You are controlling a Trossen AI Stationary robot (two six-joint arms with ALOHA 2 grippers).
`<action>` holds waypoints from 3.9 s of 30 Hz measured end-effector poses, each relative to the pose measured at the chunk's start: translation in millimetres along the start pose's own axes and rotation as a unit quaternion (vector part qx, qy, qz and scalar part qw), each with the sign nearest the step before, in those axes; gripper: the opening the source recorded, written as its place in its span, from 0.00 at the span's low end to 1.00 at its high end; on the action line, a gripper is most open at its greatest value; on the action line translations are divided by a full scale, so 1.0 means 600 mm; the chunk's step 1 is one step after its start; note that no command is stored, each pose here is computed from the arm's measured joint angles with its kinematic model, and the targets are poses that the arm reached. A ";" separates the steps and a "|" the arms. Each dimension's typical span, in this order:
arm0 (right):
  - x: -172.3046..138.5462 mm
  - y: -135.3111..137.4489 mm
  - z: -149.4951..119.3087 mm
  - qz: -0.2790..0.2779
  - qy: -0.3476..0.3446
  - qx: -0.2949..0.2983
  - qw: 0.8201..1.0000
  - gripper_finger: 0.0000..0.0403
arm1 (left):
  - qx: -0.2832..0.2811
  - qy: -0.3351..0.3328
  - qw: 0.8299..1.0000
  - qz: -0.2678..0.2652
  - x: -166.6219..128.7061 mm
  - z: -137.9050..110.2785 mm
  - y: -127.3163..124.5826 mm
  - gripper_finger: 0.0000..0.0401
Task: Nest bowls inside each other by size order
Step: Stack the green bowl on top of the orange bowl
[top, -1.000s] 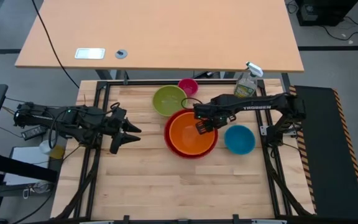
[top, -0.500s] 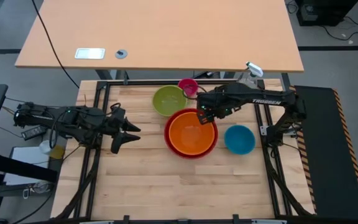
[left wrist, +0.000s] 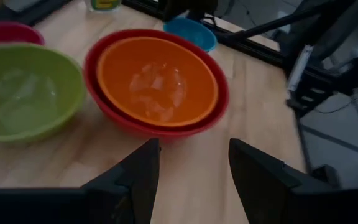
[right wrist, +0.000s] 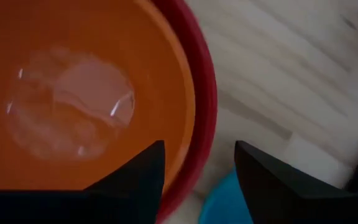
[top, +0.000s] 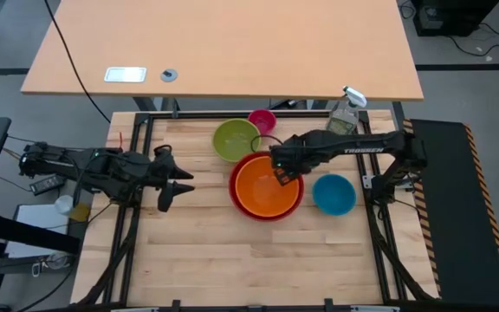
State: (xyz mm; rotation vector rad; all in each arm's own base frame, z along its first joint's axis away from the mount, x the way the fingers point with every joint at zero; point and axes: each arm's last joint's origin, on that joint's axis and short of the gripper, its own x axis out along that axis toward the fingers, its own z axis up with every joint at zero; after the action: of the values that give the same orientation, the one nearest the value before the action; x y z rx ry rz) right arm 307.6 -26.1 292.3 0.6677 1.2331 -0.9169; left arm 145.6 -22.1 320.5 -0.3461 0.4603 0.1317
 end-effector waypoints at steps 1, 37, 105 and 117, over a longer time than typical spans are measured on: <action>0.005 0.004 0.003 0.010 -0.011 -0.004 1.000 0.50 | 0.005 -0.002 1.000 0.006 0.001 0.000 0.000 0.48; 0.175 -0.033 0.258 0.141 -0.117 -0.010 0.983 0.50 | -0.225 -0.063 0.958 0.167 0.092 0.046 0.093 0.48; -0.012 -0.054 0.165 0.300 -0.110 -0.254 0.913 0.08 | -0.129 -0.086 0.981 0.113 0.041 0.054 0.081 0.48; 0.055 -0.020 0.075 0.221 0.004 -0.310 0.925 0.09 | -0.110 -0.095 0.979 0.140 0.041 0.055 0.083 0.48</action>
State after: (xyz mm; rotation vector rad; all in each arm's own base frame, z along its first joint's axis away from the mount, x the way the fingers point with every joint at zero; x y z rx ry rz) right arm 321.5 -77.4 271.1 0.4060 1.2210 -0.1233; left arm 170.8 37.3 322.2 -0.4804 0.3033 0.4877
